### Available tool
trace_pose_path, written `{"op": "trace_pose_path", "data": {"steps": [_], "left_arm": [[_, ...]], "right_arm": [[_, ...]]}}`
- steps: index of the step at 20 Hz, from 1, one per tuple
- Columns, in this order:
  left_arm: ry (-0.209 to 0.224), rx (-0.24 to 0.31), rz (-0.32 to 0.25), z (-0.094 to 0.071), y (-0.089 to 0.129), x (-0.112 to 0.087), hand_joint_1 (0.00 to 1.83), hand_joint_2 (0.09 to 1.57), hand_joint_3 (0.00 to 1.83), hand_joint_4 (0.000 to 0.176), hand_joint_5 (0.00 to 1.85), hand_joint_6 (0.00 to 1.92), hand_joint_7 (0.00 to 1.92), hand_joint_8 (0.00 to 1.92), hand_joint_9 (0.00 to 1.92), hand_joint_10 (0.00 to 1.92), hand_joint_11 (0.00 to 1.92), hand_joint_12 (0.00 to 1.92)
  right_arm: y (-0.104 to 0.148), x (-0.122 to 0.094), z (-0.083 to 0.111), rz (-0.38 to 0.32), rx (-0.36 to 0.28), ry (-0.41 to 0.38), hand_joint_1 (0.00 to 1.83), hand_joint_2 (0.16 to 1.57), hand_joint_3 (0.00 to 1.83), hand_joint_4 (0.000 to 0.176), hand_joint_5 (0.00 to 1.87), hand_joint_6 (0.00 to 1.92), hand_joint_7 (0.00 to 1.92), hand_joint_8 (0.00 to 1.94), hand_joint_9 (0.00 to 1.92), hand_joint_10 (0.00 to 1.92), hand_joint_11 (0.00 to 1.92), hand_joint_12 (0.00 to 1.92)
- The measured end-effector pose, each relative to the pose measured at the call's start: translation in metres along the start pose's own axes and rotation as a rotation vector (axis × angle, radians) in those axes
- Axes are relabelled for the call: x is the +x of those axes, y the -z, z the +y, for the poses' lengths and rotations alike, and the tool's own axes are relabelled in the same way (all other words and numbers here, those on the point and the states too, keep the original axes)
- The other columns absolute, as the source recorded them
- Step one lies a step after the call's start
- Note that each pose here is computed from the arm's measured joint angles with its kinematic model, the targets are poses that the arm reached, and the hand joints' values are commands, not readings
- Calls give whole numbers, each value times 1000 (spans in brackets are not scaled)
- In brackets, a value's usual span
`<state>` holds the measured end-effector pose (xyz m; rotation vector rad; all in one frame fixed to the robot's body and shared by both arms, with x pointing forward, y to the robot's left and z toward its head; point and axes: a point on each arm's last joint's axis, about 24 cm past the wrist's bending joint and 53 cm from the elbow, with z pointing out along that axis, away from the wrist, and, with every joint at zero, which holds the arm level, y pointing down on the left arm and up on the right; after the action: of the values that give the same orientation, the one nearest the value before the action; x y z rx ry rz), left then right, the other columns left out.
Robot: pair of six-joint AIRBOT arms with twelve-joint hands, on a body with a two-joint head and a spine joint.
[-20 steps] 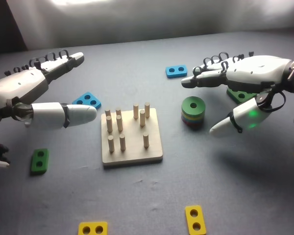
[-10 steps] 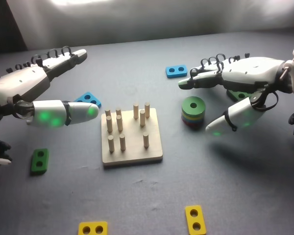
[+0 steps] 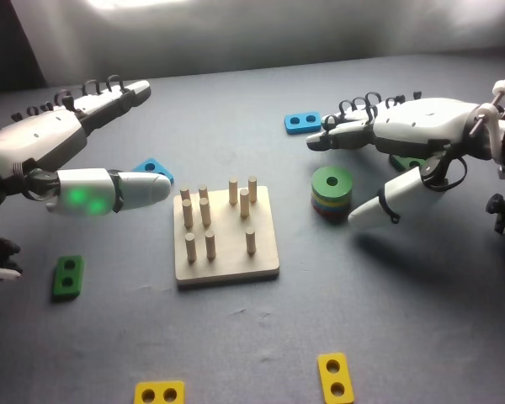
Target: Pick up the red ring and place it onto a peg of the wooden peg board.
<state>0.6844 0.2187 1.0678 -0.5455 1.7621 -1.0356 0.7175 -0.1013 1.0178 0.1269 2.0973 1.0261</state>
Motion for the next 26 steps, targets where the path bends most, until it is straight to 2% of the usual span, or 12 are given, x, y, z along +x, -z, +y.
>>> {"op": "trace_pose_path", "data": {"steps": [1, 3, 4, 6, 8, 9, 10, 11, 16, 18, 23, 26], "left_arm": [[-1, 0, 1, 0, 0, 0, 364, 959, 4, 176, 18, 0, 0, 0, 0, 0, 0, 0], [-1, 1, 2, 0, 0, 0, 363, 960, 3, 169, 24, 2, 0, 0, 0, 0, 0, 0], [0, 2, 1, -1, 0, 0, 368, 960, 3, 172, 25, 3, 0, 0, 0, 0, 0, 0], [0, 2, 1, -1, 0, 0, 358, 968, 5, 175, 20, 0, 0, 0, 0, 0, 0, 0], [-1, 3, 1, -1, 0, 0, 363, 972, 6, 176, 22, 1, 0, 0, 0, 0, 0, 0], [-1, 3, 2, -1, 0, 0, 368, 970, 4, 176, 24, 2, 0, 0, 0, 0, 0, 0], [-2, 3, 2, -1, 0, 0, 375, 975, 6, 166, 25, 2, 0, 0, 0, 0, 0, 0], [-1, 3, 2, -1, 0, 0, 362, 973, 5, 166, 21, 0, 0, 0, 0, 0, 0, 0], [-1, 6, 2, -2, -1, 0, 369, 965, 0, 176, 25, 2, 0, 0, 0, 0, 0, 0], [-2, 7, 3, -2, -1, 1, 355, 970, 2, 169, 24, 1, 0, 0, 0, 0, 0, 0], [0, 12, 1, -5, -2, 0, 379, 982, 5, 171, 28, 2, 0, 0, 0, 0, 0, 0], [-1, 12, 2, -5, -2, 0, 387, 975, 1, 163, 34, 3, 0, 0, 0, 0, 0, 0]], "right_arm": [[0, 1, 0, 1, -1, 0, 775, 969, 17, 34, 186, 7, 6, 2, 0, 0, 0, 0], [-2, 3, 2, 5, -5, -2, 790, 978, 17, 35, 211, 16, 19, 7, 0, 0, 0, 0], [-2, 4, 2, 5, -6, -3, 786, 979, 17, 27, 232, 24, 28, 10, 0, 0, 0, 0], [-2, 3, 2, 5, -6, -3, 785, 990, 19, 34, 261, 35, 21, 6, 0, 0, 0, 0], [-2, 4, 3, 5, -7, -4, 799, 995, 16, 5, 323, 54, 58, 15, 0, 0, 0, 0], [-2, 4, 3, 6, -7, -6, 805, 1000, 7, 0, 345, 38, 74, 4, 0, 0, 0, 0], [-3, 5, 3, 7, -9, -11, 811, 1004, 6, 3, 363, 39, 86, 5, 0, 0, 0, 0], [-3, 5, 4, 8, -10, -14, 814, 1006, 7, 16, 366, 38, 84, 3, 0, 0, 0, 0], [-5, 8, 5, 11, -14, -20, 834, 1019, 8, 20, 379, 35, 98, 5, 0, 0, 0, 0], [-6, 10, 7, 14, -18, -21, 865, 1012, 2, 22, 407, 40, 109, 6, 0, 0, 0, 0], [-8, 13, 11, 19, -30, -22, 900, 1017, 3, 0, 445, 46, 143, 13, 0, 0, 0, 0], [-8, 14, 11, 25, -32, -24, 936, 1021, 0, 0, 522, 46, 226, 18, 5, 2, 0, 0]]}}
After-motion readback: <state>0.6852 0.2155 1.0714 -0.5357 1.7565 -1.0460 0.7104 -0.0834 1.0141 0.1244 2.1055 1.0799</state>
